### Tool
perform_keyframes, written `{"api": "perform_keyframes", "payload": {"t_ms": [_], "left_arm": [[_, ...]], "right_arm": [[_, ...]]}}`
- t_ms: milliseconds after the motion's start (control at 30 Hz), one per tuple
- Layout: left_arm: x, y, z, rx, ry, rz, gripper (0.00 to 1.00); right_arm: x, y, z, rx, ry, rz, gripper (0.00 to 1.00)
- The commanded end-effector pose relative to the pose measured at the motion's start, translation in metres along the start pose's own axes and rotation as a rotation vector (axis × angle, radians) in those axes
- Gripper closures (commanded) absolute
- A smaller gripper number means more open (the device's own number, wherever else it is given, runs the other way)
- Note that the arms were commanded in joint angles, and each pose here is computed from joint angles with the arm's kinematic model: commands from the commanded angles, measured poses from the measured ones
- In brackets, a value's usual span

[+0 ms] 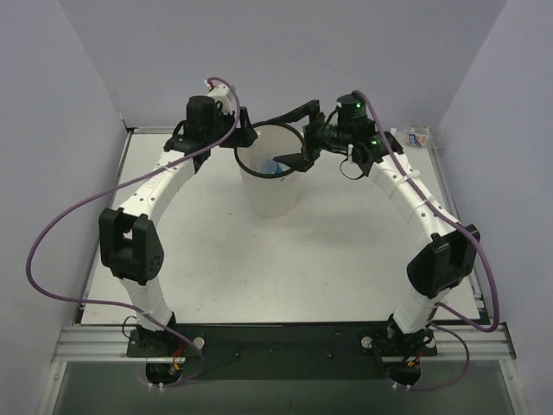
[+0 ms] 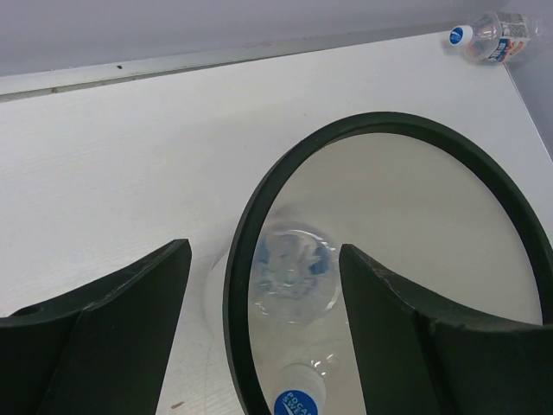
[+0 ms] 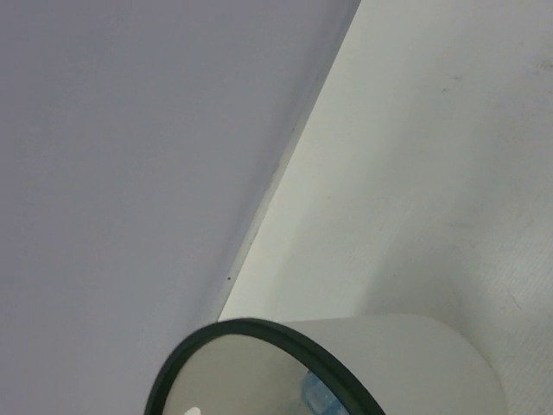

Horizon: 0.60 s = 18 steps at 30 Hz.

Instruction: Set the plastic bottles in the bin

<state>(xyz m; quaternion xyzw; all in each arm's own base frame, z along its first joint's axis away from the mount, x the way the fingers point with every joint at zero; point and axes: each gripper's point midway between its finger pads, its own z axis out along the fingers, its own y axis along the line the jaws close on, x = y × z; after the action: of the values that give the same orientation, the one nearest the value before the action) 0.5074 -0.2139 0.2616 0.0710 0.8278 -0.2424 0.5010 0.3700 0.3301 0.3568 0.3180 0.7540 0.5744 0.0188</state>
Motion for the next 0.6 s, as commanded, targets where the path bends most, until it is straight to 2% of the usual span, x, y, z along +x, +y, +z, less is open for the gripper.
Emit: {"api": "perform_keyframes", "payload": {"t_ms": [0, 267, 433, 567], "left_arm": [[-0.043, -0.017, -0.030, 0.021, -0.136, -0.022, 0.20], [-0.031, -0.013, -0.050, -0.019, -0.137, -0.104, 0.19], [-0.037, -0.016, -0.068, -0.015, -0.161, -0.119, 0.18], [-0.042, -0.017, -0.084, -0.010, -0.177, -0.141, 0.17]], "right_arm": [[-0.029, 0.028, -0.034, -0.058, -0.034, 0.094, 0.14], [-0.113, -0.014, -0.072, 0.033, -0.279, -0.023, 0.20], [-0.164, -0.036, -0.103, 0.141, -0.445, -0.100, 0.19], [-0.213, -0.046, -0.132, 0.212, -0.653, -0.121, 0.18]]}}
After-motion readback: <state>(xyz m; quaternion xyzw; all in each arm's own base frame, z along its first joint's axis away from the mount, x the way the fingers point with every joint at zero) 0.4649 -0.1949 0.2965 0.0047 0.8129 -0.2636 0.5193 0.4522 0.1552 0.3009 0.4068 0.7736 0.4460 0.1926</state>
